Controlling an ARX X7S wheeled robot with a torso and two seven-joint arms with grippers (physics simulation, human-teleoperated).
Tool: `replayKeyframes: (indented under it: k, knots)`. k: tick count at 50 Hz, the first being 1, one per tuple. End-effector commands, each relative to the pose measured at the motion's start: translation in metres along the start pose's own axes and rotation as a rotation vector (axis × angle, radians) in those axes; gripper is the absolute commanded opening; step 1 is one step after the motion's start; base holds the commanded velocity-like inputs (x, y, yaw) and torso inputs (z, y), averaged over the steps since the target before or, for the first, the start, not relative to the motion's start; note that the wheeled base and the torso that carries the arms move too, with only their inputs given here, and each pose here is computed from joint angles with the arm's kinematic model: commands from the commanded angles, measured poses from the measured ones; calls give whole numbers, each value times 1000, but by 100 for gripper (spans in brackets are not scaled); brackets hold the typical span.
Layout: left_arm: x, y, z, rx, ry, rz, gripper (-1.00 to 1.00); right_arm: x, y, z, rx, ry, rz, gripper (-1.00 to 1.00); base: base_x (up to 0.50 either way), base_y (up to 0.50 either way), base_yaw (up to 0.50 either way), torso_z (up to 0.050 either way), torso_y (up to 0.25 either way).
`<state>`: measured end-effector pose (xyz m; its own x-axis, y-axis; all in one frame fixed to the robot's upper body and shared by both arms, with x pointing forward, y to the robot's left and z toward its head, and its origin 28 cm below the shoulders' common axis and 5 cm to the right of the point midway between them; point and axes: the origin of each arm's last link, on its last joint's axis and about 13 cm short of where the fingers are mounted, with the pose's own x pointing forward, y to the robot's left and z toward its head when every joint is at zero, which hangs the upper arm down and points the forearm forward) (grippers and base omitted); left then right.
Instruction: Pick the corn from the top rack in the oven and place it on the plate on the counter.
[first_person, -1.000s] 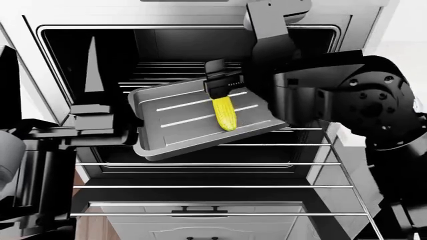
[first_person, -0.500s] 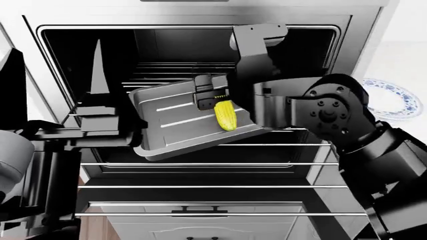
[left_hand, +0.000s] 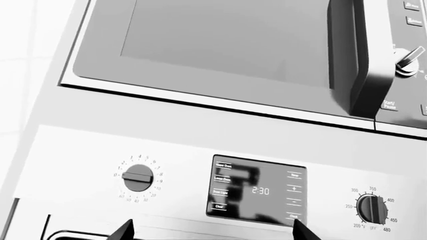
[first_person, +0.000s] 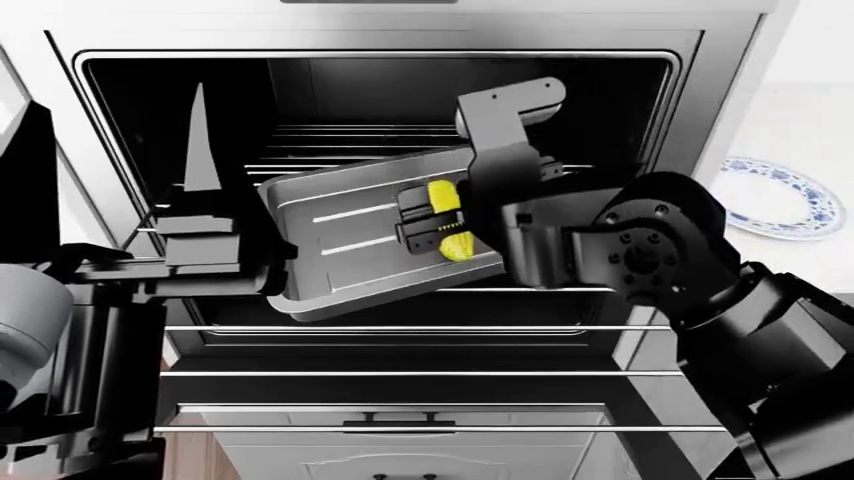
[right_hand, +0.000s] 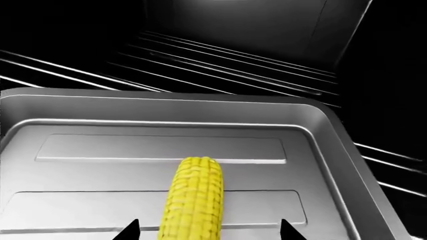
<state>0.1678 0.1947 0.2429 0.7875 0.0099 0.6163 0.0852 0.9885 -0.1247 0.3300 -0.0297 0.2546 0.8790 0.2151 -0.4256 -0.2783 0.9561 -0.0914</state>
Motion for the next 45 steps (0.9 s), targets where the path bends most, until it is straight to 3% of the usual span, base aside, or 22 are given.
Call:
replayKeyframes:
  k: [1, 11, 25, 45]
  knots:
    - [0, 0, -2, -4, 1, 3, 100, -1, 0, -4, -51, 17, -26, 100, 0, 0, 0, 0, 0]
    - [-1, 0, -2, -5, 2, 4, 100, -2, 1, -4, -109, 2, -34, 100, 0, 0, 0, 0, 0]
    - [-1, 0, 0, -6, -1, 1, 100, -4, 8, -1, -67, 17, 30, 100, 0, 0, 0, 0, 0]
    - [-1, -1, -3, -3, 7, -4, 100, 7, 6, -15, -39, 48, 26, 100, 0, 0, 0, 0, 0]
